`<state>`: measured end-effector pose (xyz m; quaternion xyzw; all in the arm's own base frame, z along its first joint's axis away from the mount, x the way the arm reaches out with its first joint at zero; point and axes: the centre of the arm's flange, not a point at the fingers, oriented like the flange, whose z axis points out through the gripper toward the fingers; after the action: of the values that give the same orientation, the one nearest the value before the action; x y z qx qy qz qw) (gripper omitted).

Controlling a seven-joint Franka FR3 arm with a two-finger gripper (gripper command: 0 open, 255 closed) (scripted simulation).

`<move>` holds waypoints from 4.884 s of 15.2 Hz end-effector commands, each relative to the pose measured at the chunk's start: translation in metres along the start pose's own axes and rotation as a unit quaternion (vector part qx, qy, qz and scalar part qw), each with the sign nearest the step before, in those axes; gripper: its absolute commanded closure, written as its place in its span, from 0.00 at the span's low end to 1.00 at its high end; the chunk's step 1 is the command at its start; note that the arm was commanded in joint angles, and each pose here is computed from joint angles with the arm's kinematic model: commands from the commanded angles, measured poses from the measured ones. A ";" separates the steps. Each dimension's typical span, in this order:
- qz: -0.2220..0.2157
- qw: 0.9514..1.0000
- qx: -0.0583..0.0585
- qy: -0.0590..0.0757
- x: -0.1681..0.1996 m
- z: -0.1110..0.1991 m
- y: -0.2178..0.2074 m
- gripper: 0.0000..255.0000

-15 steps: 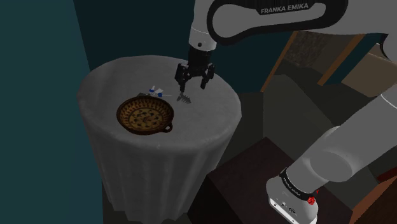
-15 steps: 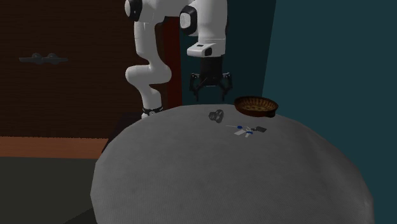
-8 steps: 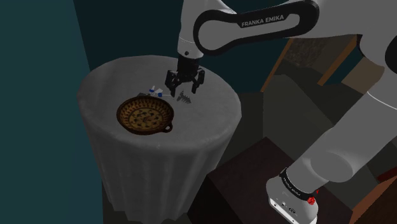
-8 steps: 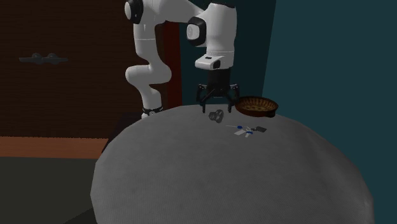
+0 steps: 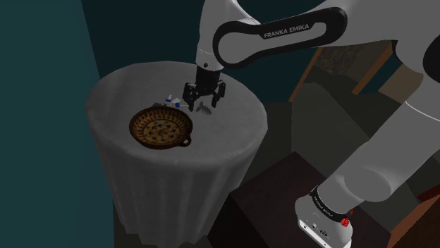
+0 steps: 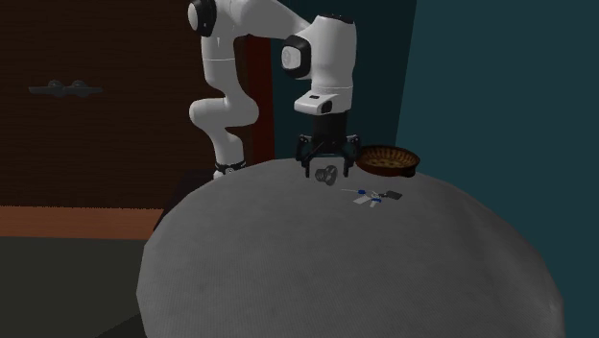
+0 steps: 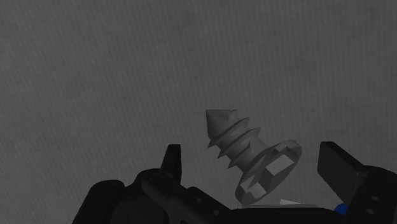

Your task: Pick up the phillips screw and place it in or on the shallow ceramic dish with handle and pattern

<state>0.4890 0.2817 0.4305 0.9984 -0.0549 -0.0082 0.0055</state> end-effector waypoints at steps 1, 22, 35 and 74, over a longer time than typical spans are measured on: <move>0.000 1.000 0.000 0.000 0.000 0.000 0.000 0.00; 0.000 1.000 0.000 0.000 -0.001 -0.053 0.001 1.00; 0.000 1.000 0.000 0.000 -0.002 -0.120 0.001 1.00; 0.000 1.000 0.000 0.000 -0.067 -0.051 -0.169 0.00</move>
<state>0.4413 0.4579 0.4805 0.9984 -0.0549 -0.0082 0.0055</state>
